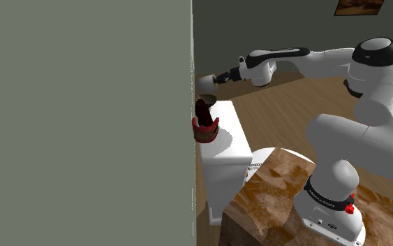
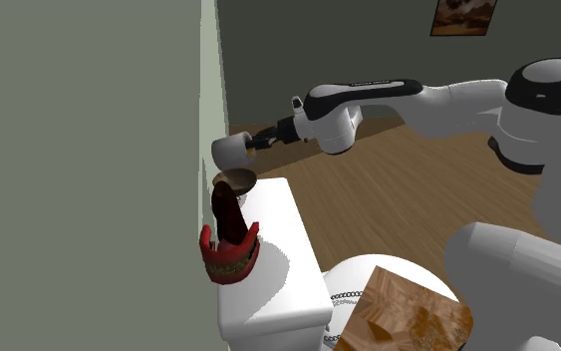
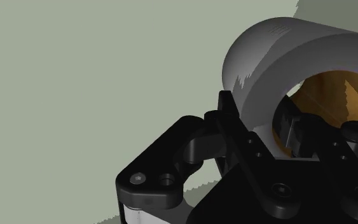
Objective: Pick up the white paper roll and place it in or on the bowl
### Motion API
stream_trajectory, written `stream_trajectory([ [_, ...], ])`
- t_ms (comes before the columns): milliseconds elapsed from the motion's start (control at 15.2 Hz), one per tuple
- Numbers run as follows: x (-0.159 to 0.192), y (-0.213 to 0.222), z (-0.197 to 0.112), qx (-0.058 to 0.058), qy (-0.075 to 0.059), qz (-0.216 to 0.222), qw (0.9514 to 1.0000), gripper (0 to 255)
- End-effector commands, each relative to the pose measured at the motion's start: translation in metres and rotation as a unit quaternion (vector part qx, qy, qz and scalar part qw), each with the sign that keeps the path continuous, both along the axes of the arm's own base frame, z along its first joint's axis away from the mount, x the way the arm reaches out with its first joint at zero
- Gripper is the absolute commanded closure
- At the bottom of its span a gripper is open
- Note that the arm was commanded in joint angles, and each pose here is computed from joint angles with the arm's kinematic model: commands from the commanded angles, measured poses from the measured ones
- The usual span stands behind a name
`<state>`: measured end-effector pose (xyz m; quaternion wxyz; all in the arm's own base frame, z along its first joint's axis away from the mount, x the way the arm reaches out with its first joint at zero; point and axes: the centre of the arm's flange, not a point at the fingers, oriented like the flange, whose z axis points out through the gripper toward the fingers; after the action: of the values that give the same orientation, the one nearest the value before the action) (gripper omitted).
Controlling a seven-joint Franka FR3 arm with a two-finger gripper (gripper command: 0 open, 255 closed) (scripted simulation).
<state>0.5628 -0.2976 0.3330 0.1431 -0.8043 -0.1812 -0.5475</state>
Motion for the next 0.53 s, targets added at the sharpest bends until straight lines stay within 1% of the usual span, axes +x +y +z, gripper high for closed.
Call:
stream_trajectory([
  [0,0.004,0.004,-0.007,0.0,0.0,-0.001,1.0,255],
  [462,0.004,0.004,-0.044,0.0,0.0,-0.001,1.0,255],
])
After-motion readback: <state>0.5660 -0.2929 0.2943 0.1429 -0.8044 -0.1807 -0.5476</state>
